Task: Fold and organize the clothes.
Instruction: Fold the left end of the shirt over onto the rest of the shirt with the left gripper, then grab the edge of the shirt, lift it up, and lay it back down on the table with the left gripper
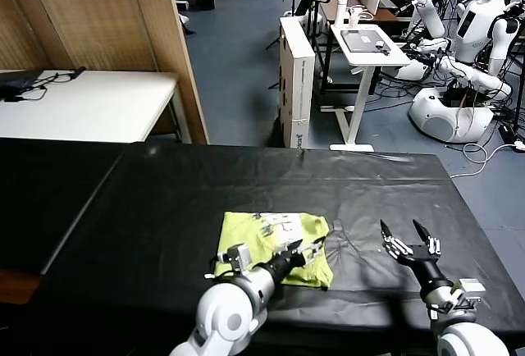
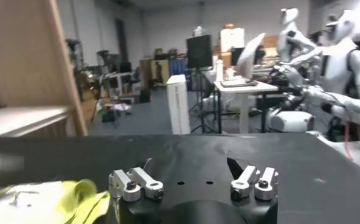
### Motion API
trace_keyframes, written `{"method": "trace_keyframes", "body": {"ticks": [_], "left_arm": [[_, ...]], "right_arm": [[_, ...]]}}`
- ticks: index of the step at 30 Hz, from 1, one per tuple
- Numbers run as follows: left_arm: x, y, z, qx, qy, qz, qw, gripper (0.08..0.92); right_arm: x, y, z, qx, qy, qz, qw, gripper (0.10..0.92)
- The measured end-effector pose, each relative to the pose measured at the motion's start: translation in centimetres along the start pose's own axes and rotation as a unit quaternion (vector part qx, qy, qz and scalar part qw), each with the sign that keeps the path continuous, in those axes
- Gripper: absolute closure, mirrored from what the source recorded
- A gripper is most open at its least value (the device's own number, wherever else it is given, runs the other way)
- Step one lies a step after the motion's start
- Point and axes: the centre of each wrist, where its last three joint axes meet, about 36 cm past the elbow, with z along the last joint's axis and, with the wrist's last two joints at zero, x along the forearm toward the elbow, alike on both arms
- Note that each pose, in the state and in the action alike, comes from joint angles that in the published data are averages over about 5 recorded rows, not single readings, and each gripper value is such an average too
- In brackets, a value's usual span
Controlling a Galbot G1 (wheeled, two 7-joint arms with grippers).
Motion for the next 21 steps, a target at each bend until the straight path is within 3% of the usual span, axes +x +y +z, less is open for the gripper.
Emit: {"method": "trace_keyframes", "body": {"ticks": [4,7,15,21], "left_arm": [[1.3,0.7,-1.1,-0.056,-0.051,0.002,0.997,0.093],[2.6,2.2,-2.1,-0.095,-0.074,-0.013,0.993,0.093],[6.6,6.4,-4.8,-0.143,-0.099,-0.081,0.981,0.092],[8.5,7.9,-4.9,-0.148,-0.105,-0.120,0.976,0.092]], "right_arm": [[-0.1,0.8,-0.5,0.028,0.012,-0.035,0.999,0.115],[-0.4,1.8,-1.0,0.051,0.018,-0.074,0.996,0.115],[-0.7,4.7,-0.3,0.117,0.027,-0.168,0.978,0.115],[0.2,6.3,0.7,0.187,0.028,-0.235,0.953,0.115]]}}
